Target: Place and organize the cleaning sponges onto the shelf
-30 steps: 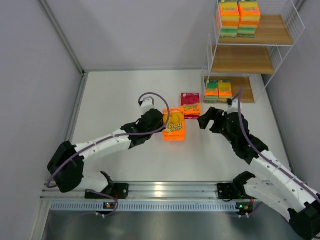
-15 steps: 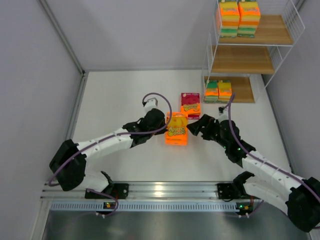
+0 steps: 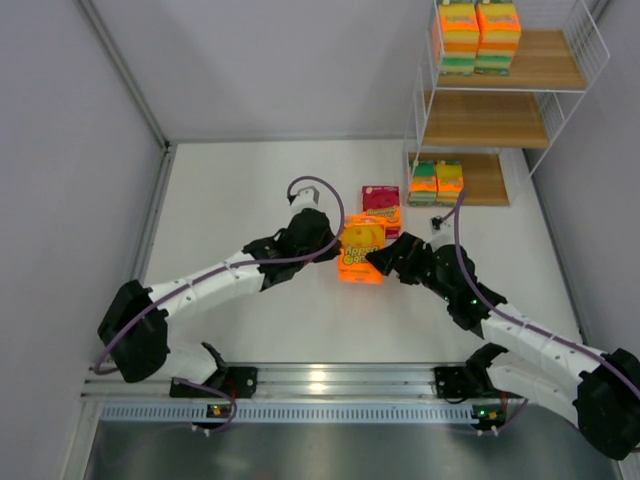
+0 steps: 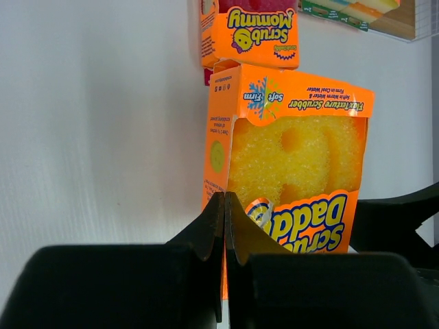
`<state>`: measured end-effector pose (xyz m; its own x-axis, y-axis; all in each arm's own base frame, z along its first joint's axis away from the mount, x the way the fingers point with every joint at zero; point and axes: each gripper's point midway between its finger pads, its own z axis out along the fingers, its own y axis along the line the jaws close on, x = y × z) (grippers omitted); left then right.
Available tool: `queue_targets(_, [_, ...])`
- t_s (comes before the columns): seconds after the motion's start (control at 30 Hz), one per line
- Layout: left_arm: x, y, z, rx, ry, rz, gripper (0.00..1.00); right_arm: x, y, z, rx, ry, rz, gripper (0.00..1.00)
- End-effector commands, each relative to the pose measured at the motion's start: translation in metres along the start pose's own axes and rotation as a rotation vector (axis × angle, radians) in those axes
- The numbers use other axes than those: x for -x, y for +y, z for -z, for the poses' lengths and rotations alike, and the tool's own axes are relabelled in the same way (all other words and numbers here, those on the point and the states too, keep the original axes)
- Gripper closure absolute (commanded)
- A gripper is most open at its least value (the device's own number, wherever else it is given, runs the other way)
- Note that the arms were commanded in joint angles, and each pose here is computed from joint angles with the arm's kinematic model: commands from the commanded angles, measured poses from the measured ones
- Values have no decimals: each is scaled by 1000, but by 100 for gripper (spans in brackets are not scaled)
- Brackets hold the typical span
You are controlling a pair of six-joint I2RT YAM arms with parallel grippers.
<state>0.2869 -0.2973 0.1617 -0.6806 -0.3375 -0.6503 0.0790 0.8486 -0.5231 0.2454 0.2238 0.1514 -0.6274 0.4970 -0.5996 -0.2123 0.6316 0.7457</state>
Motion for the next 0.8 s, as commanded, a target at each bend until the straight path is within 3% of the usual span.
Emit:
queue_targets(0.0, [34,-32,18,-98,-72,48,100,2,9,-1,28,-24,-4,1])
queue_targets(0.1, [34,-35,19,-109,-68,51,100,3,9,-2,30,-34,-6,8])
queue_targets(0.3, [25,-43,12,-143,-27,68,100,16,18,-2,63,-87,8,33])
queue_targets(0.43, [23,-45,12,-153,-17,66,100,22,29,0,92,-99,0,58])
queue_targets(0.53, [26,-46,17,-164,-32,54,100,29,25,4,69,-138,-11,69])
queue_targets(0.63, [33,-43,21,-161,-61,21,98,36,17,10,25,-177,-16,70])
queue_targets(0.73, [46,-41,28,-147,-113,-13,67,48,12,18,-33,-208,5,71])
queue_targets(0.77, [51,-41,34,-153,-135,-34,43,52,10,20,-57,-215,18,71])
